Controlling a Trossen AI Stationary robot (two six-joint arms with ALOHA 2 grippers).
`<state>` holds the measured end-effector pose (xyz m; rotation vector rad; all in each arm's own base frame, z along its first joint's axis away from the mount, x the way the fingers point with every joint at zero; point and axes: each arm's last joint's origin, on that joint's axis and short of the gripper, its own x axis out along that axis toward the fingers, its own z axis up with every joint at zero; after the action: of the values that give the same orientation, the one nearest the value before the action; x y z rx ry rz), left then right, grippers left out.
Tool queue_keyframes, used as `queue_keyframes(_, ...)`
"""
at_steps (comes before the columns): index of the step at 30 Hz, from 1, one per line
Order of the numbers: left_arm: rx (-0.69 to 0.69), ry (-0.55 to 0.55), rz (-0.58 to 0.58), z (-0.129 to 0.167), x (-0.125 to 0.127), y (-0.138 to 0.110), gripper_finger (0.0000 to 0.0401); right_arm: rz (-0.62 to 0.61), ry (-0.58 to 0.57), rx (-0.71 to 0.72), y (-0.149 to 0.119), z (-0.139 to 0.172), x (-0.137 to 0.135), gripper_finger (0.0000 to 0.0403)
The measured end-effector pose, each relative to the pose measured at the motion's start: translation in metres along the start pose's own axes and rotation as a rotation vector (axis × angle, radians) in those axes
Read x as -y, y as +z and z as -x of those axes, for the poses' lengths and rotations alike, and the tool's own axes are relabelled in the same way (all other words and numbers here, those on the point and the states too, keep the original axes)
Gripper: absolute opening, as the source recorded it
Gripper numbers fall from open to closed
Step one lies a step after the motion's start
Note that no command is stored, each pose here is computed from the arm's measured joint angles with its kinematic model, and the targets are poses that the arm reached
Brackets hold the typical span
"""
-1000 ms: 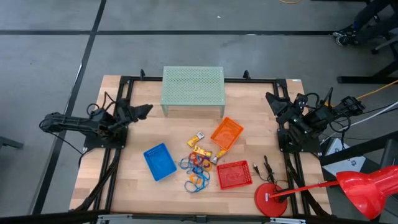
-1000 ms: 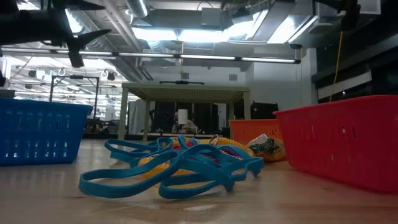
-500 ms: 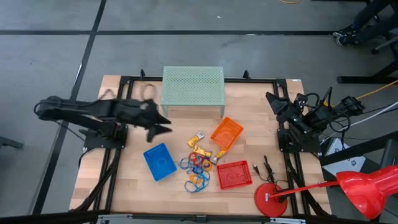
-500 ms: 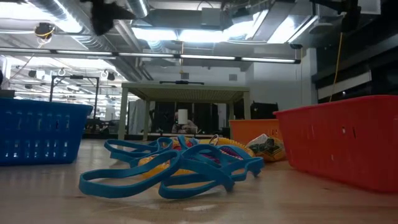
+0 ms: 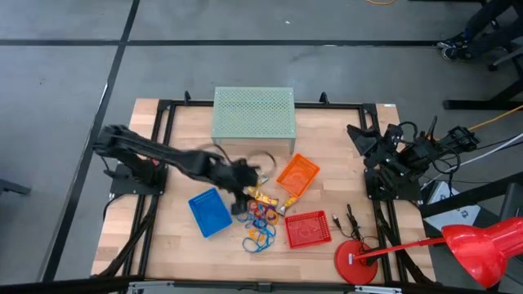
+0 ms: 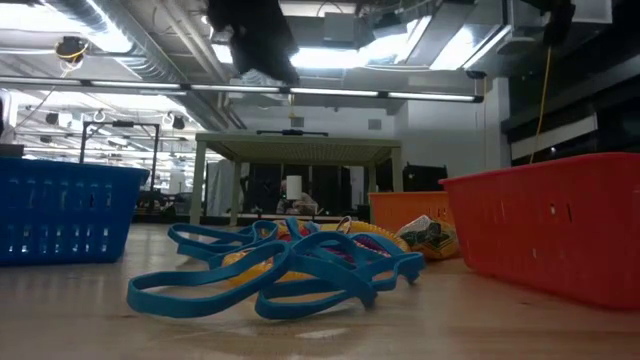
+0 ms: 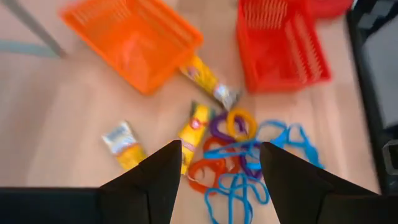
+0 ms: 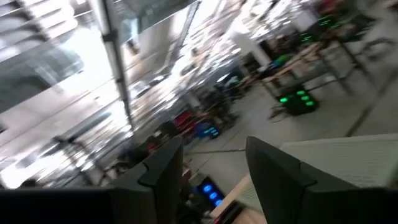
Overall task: Pick & Place Office Desk Supplies
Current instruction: Put the blue rubberband into the blue bin
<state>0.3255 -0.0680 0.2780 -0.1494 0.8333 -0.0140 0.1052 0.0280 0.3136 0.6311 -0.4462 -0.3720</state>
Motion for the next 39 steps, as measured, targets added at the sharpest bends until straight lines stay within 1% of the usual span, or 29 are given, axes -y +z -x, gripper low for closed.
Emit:
queue_keyframes(5, -0.188, 0.053, -0.049, -0.043, 0.027, 0.003, 0.0215, 0.004, 0.097, -0.06, -0.004, 0.0, -0.002, 0.0178)
queue_keyframes(8, -0.262, 0.059, -0.074, -0.059, 0.038, 0.005, 0.021, 0.016, 0.126, -0.089, -0.007, 0.0, -0.002, 0.0178)
queue_keyframes(13, -0.309, -0.004, -0.047, -0.066, 0.056, 0.007, 0.0194, 0.003, 0.152, -0.111, -0.008, 0.001, -0.003, 0.0178)
queue_keyframes(16, -0.295, -0.034, -0.017, -0.066, 0.071, 0.002, 0.0189, 0.001, 0.17, -0.12, -0.008, 0.001, -0.003, 0.0178)
queue_keyframes(18, -0.265, -0.045, 0.022, -0.061, 0.085, 0.0, 0.019, 0.008, 0.169, -0.128, -0.009, 0.001, -0.003, 0.0178)
queue_keyframes(20, -0.23, -0.024, 0.089, -0.058, 0.099, -0.004, 0.0195, 0.028, 0.168, -0.148, -0.012, 0.001, -0.002, 0.0178)
queue_keyframes(25, -0.123, 0.083, 0.271, -0.048, 0.136, -0.022, 0.021, 0.045, 0.166, -0.181, -0.015, 0.002, 0.0, 0.0178)
queue_keyframes(27, -0.113, 0.109, 0.33, -0.046, 0.147, -0.032, 0.0215, 0.048, 0.16, -0.194, -0.016, 0.002, 0.0, 0.0178)
queue_keyframes(31, -0.139, 0.13, 0.384, -0.054, 0.169, -0.056, 0.022, 0.026, 0.155, -0.198, -0.017, 0.002, 0.001, 0.0178)
queue_keyframes(34, -0.153, 0.166, 0.418, -0.067, 0.172, -0.066, 0.0223, 0.025, 0.152, -0.199, -0.017, 0.002, 0.001, 0.0178)
queue_keyframes(36, -0.161, 0.193, 0.446, -0.077, 0.168, -0.068, 0.0225, 0.025, 0.141, -0.194, -0.017, 0.002, 0.001, 0.0178)
queue_keyframes(39, -0.232, 0.181, 0.509, -0.093, 0.161, -0.069, 0.0226, 0.003, 0.13, -0.191, -0.017, 0.002, 0.001, 0.0178)
